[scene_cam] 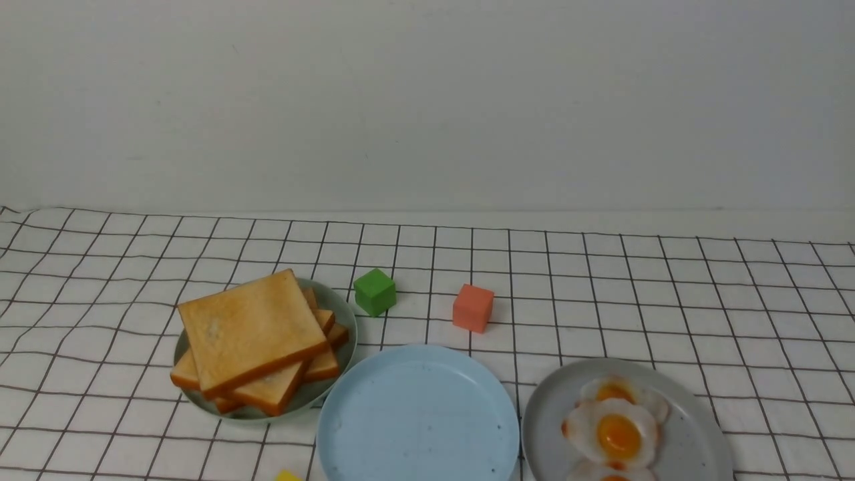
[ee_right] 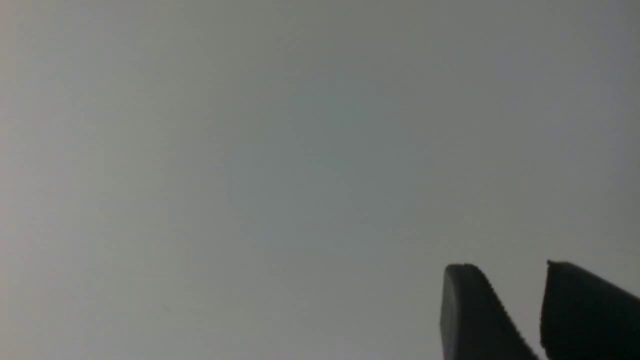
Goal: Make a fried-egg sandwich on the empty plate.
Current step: Use the left arm to grab a slice of bread
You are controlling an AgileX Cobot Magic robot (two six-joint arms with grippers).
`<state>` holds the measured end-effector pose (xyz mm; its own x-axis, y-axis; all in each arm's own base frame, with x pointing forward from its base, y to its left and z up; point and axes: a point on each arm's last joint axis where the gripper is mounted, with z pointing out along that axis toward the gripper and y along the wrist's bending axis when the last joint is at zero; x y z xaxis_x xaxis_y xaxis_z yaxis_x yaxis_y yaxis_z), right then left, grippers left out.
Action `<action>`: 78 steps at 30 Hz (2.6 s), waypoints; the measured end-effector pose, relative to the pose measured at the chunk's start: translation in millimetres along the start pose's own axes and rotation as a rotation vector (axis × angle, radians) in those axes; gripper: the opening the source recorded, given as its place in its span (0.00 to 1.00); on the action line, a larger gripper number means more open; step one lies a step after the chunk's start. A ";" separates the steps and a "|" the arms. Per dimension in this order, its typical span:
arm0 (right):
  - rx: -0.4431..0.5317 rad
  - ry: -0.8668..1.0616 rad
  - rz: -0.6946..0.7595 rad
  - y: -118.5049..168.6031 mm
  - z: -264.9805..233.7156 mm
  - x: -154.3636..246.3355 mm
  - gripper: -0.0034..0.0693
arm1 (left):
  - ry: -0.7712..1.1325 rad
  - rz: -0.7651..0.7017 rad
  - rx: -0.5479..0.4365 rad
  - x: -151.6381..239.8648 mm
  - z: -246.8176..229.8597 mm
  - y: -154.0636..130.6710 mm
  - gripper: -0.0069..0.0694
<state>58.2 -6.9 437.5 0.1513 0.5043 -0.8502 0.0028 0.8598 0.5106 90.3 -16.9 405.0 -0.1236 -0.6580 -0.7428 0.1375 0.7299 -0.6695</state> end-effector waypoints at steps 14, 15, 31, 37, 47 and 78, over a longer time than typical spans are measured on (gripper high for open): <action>0.258 0.900 0.004 -33.4 84.9 110.0 0.38 | 0.550 -0.046 -0.418 66.8 116.0 63.1 0.40; 0.216 0.991 -0.014 -33.9 84.6 121.5 0.38 | 0.582 -0.006 -0.437 73.6 127.7 71.3 0.40; -0.219 1.183 -0.119 -9.3 70.7 146.7 0.38 | 0.901 0.082 -0.540 55.5 234.7 151.4 0.40; -0.239 1.201 -0.128 -7.3 68.6 148.4 0.38 | 1.007 0.086 -0.429 68.2 251.4 187.4 0.46; -0.253 1.218 -0.119 -5.7 66.9 149.1 0.38 | 1.016 0.149 -0.299 87.3 270.4 209.0 0.80; -0.335 1.223 -0.114 -0.3 64.7 149.3 0.38 | 1.008 0.103 -0.194 107.1 283.9 223.8 0.47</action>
<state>144.7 62.9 318.8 -0.8404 0.0170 -0.5418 -0.3202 0.7909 0.5215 386.9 23.5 175.6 -0.8991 -0.1952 -0.3918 0.0440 0.8502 -0.5246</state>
